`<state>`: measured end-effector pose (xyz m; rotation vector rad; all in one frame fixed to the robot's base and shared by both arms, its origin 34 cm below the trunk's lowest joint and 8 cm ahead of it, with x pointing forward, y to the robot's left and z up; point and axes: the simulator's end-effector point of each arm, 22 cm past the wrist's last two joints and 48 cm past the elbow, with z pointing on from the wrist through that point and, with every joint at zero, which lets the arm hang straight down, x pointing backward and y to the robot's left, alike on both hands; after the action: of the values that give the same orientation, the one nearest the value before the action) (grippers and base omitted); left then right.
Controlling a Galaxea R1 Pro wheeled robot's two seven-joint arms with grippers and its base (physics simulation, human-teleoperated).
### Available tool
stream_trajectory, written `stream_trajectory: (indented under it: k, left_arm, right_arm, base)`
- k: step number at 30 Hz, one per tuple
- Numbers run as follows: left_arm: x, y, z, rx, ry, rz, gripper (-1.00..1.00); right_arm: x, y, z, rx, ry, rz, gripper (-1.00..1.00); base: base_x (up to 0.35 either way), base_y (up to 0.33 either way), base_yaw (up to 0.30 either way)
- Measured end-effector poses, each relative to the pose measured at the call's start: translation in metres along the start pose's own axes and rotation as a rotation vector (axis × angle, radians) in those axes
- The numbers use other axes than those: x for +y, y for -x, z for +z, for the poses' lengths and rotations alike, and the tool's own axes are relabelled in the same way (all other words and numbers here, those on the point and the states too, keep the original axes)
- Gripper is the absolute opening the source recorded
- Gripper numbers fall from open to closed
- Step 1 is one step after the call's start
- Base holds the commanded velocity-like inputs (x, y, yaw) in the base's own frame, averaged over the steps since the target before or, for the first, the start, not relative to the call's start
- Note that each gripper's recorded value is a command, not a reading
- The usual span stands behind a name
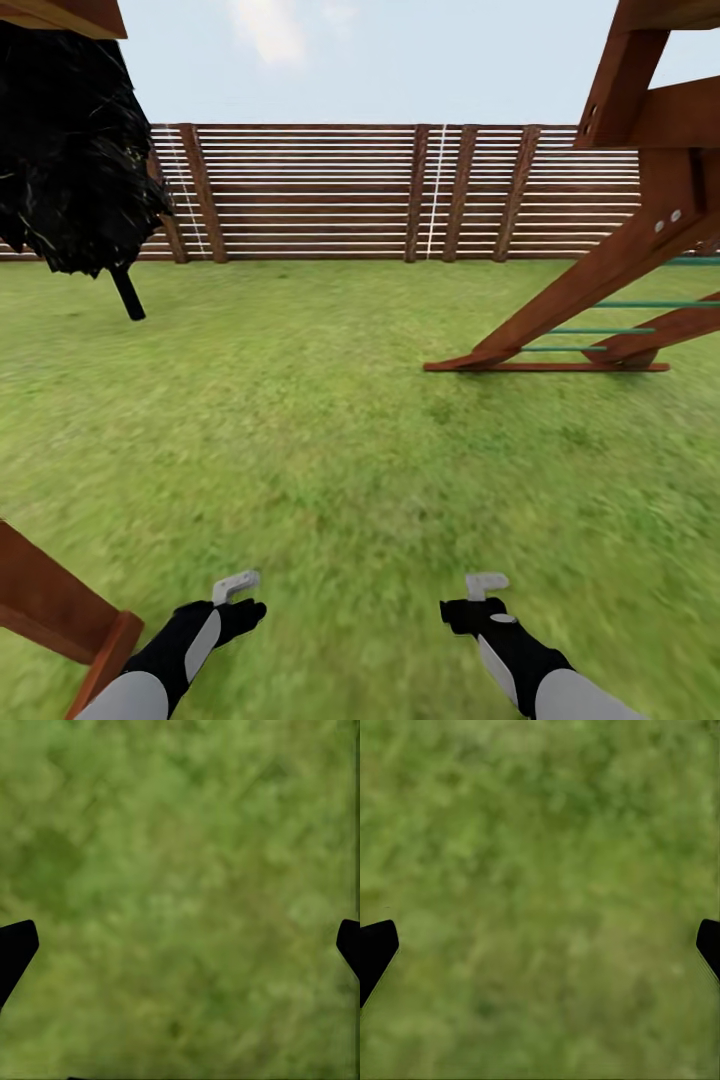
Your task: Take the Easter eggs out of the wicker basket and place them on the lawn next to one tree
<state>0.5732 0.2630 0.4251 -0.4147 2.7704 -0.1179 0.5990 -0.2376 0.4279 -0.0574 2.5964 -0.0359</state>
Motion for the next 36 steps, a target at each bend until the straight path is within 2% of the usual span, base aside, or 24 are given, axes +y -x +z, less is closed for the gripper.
stream_trajectory:
  k: [36]
  left_arm:
    - [0.0018,0.0006,-0.0001,-0.001,0.002,-0.002,1.00]
  right_arm:
    - [0.0003,0.0000,0.0000,0.000,0.001,0.000,1.00]
  base:
    - [0.336,0.000,0.013]
